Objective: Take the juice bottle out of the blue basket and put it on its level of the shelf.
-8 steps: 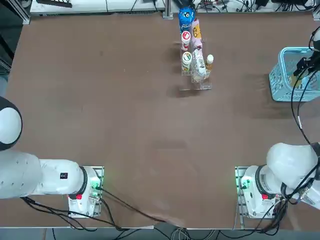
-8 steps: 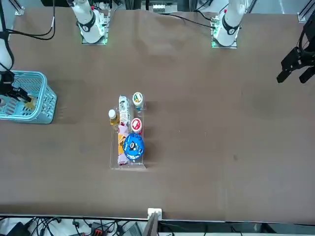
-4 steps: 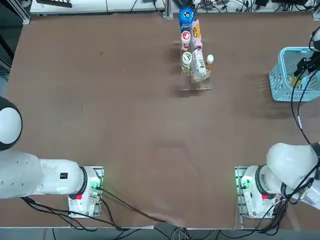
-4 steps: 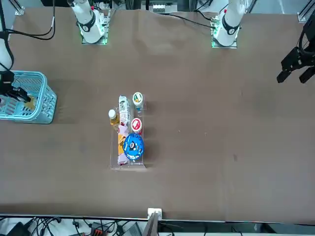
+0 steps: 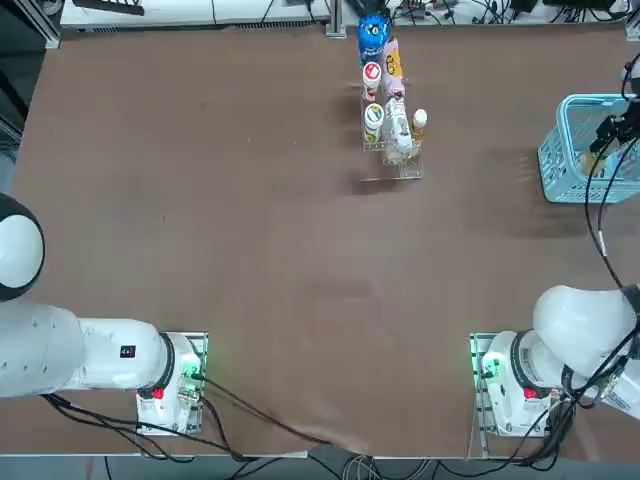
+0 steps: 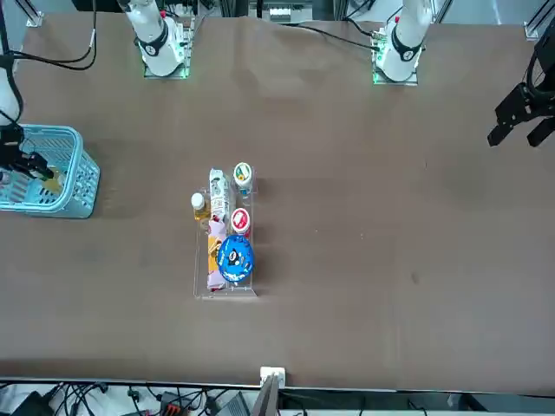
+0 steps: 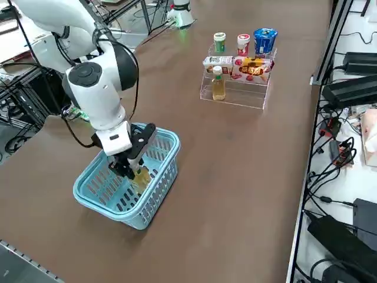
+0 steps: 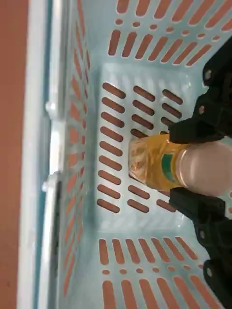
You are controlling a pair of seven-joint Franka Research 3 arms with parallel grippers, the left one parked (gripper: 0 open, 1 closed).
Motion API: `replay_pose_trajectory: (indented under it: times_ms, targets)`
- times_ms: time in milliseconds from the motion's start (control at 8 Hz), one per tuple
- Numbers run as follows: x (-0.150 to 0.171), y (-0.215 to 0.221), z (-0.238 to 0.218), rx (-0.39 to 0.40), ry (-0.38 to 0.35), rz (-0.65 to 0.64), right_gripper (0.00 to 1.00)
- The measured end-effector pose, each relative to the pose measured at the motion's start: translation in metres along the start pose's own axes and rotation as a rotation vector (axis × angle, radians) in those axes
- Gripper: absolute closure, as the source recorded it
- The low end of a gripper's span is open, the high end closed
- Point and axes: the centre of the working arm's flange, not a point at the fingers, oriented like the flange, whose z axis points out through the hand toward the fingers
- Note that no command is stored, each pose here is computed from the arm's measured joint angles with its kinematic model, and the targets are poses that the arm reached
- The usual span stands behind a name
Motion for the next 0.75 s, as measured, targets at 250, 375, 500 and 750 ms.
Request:
replay_pose_trajectory:
  times_ms: [250, 375, 500, 750]
  targets:
    - [0.012, 0.007, -0.041, 0.013, -0.022, -0.034, 0.46]
    - [0.017, 0.007, -0.071, 0.018, -0.031, -0.054, 0.46]
    - [0.020, 0.005, -0.105, 0.020, -0.036, -0.067, 0.46]
    - [0.033, -0.019, -0.171, 0.015, -0.036, -0.112, 0.46]
